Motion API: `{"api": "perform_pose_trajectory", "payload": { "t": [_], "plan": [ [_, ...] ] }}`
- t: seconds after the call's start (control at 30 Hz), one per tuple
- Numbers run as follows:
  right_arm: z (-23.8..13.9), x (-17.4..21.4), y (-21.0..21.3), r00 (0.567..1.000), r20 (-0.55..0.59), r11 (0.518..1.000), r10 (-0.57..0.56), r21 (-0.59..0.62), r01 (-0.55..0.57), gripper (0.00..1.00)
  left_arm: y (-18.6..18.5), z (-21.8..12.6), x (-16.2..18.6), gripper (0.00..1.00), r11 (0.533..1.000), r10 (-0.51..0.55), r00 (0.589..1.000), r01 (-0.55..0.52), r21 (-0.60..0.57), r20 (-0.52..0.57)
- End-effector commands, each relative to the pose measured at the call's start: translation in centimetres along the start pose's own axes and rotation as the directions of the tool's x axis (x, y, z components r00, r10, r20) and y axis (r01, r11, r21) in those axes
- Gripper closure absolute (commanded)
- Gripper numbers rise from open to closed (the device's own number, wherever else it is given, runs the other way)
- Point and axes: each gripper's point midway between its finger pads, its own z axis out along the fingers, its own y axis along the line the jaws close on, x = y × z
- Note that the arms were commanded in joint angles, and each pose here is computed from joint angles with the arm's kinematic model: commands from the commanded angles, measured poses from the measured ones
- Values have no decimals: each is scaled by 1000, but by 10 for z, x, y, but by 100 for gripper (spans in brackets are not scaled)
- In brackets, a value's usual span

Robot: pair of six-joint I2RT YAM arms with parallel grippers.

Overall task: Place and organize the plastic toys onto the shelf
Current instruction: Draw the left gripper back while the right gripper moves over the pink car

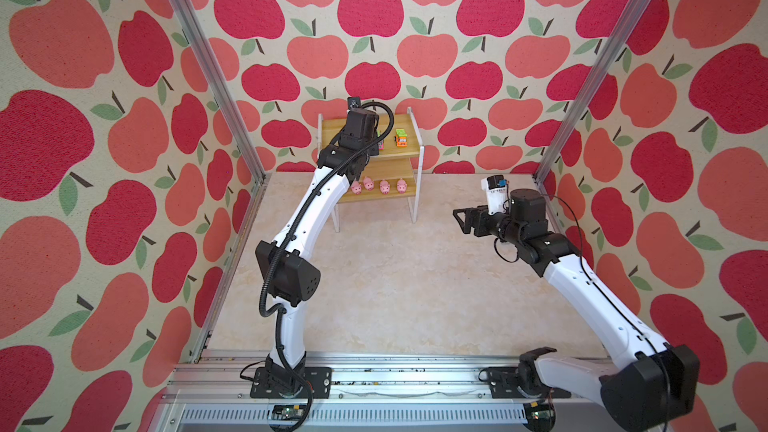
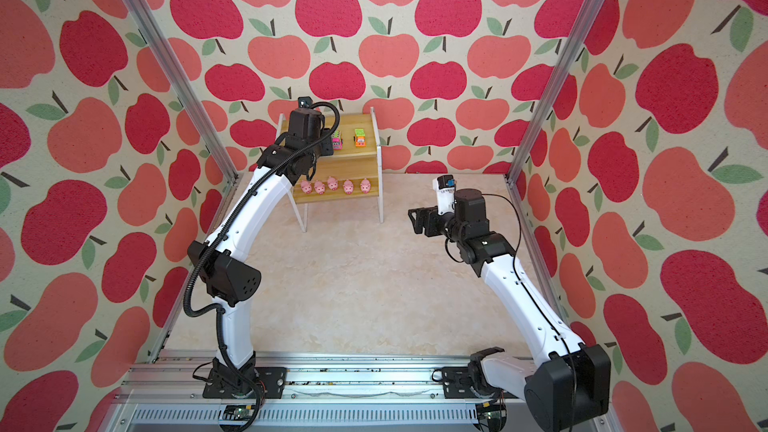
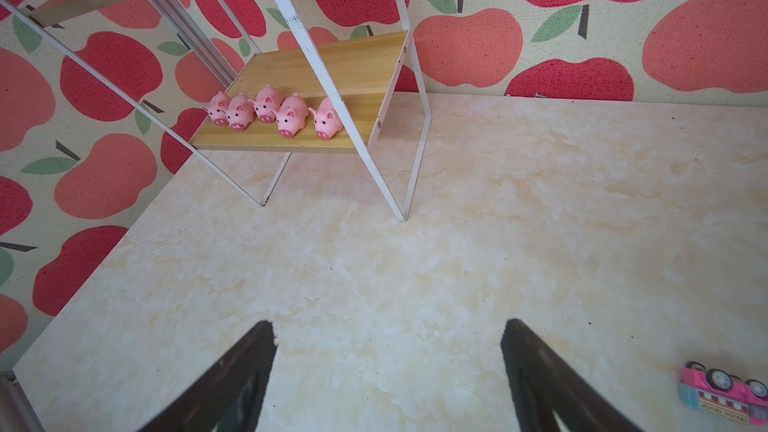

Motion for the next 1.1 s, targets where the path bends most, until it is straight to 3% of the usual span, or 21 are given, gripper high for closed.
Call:
{"api": "perform_pose_trajectory", "payload": {
  "t": [0.0,0.37,0.6,0.87,1.07],
  "plan": [
    [-4,-9,2,1000,13,1000,5,-4,-5,11,9,-34,-38,45,1000,-8,996,8,-1,90],
    [-7,-20,-6,1000,21,999,7,49,-8,10,10,-58,-72,31,999,7,985,-13,36,173],
    [-18,-33,-53,1000,9,972,29,232,-31,2,-1,-89,-80,4,989,51,981,-76,128,189],
    [-14,8,-143,973,-138,874,186,475,-99,1,-41,-144,-28,1,927,107,979,-162,338,176],
    [-9,63,-200,888,-154,757,434,597,-266,3,-72,-192,39,1,803,139,979,-201,560,152]
  ]
}}
